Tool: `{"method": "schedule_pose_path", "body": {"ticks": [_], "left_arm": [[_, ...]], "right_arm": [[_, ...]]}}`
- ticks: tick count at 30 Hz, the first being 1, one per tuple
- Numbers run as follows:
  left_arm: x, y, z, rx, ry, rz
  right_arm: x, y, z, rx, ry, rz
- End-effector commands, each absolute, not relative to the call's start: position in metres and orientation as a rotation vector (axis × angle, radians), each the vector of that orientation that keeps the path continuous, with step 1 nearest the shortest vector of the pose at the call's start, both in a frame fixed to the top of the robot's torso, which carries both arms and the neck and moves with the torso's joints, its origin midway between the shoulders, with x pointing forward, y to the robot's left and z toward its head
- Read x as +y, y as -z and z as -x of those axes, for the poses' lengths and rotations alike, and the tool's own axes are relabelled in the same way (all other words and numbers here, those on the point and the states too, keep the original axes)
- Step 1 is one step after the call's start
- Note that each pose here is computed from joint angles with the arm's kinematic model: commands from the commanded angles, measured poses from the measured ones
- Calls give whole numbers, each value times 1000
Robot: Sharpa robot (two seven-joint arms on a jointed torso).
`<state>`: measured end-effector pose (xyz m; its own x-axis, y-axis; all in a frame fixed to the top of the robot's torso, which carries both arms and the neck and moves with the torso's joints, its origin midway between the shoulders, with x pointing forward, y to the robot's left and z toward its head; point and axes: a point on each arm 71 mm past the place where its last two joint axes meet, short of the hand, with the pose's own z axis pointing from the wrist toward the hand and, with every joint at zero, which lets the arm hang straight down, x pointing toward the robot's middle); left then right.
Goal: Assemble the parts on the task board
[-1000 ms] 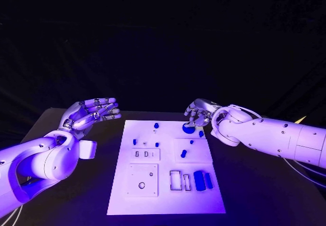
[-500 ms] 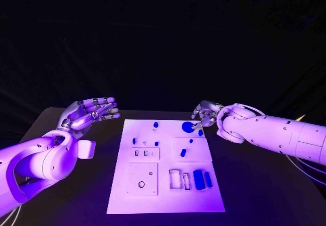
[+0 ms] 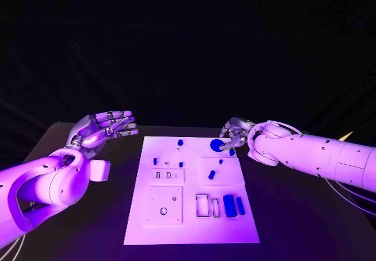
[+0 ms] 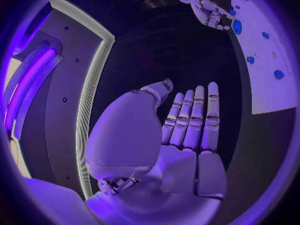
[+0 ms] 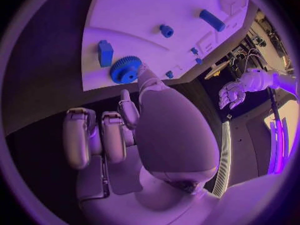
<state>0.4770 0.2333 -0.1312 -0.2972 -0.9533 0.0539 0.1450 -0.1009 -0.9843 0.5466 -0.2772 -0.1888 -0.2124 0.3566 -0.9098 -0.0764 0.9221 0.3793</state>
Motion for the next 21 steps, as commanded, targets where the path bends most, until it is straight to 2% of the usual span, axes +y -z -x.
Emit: {"method": "schedule_pose_path", "body": {"ticks": [1,21], "left_arm": [[232,130,-477,1260,1563,986],[230,130,-478,1263,1565,986]], "right_arm": [[-276,191,-547,1746,-405,-213],[-273,202,-553,1758,-406,-243]]}}
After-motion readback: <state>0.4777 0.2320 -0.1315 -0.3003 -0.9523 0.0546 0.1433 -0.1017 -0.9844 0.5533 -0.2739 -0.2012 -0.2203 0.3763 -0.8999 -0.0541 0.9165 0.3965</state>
